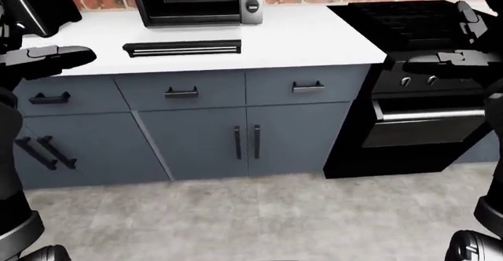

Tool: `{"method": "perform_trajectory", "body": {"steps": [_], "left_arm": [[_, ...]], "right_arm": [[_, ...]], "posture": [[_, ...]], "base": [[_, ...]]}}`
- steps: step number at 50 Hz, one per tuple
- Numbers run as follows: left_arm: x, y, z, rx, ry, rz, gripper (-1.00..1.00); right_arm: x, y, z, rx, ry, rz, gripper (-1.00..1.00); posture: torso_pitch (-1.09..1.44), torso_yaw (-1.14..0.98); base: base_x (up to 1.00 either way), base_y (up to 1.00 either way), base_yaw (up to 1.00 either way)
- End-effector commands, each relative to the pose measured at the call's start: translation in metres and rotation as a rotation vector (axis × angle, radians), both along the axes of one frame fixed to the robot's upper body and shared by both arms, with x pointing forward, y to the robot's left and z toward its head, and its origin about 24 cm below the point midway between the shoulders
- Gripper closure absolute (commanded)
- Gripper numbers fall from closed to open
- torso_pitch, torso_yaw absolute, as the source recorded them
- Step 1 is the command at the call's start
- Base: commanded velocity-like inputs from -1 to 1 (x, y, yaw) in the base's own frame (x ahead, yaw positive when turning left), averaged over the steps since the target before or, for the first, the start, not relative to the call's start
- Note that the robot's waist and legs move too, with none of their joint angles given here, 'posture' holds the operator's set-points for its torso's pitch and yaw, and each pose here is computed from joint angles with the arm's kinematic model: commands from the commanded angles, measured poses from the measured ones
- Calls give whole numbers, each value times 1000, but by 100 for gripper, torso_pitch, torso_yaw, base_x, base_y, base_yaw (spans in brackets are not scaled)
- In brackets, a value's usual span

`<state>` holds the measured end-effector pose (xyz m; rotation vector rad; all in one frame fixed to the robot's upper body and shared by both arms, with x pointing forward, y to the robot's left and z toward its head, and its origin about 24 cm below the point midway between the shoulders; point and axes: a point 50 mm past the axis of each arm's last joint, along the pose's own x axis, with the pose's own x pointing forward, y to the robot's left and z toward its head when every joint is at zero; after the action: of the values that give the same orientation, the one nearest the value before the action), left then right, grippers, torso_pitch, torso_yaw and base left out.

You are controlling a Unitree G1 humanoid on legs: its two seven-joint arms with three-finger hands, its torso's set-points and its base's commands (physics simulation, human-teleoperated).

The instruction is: Close the toaster oven door.

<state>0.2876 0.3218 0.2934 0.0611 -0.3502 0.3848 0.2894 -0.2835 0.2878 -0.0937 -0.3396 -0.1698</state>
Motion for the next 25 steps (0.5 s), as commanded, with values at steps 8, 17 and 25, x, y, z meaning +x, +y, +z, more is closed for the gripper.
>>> {"method": "perform_trajectory", "body": {"steps": [8, 17, 25], "left_arm": [[-9, 2, 21, 27, -81, 16, -100], [-10, 2, 21, 25, -80, 16, -100], [-9, 2, 21, 23, -81, 16, -100]], "right_arm": [[-6, 4, 17, -29, -73, 8, -100], [-6, 4, 18, -30, -74, 7, -100], [-7, 6, 20, -35, -79, 13, -100]], "posture": [[0, 0], [0, 0], [0, 0]], "base": [[12, 27, 0], [12, 28, 0], [12, 27, 0]]}}
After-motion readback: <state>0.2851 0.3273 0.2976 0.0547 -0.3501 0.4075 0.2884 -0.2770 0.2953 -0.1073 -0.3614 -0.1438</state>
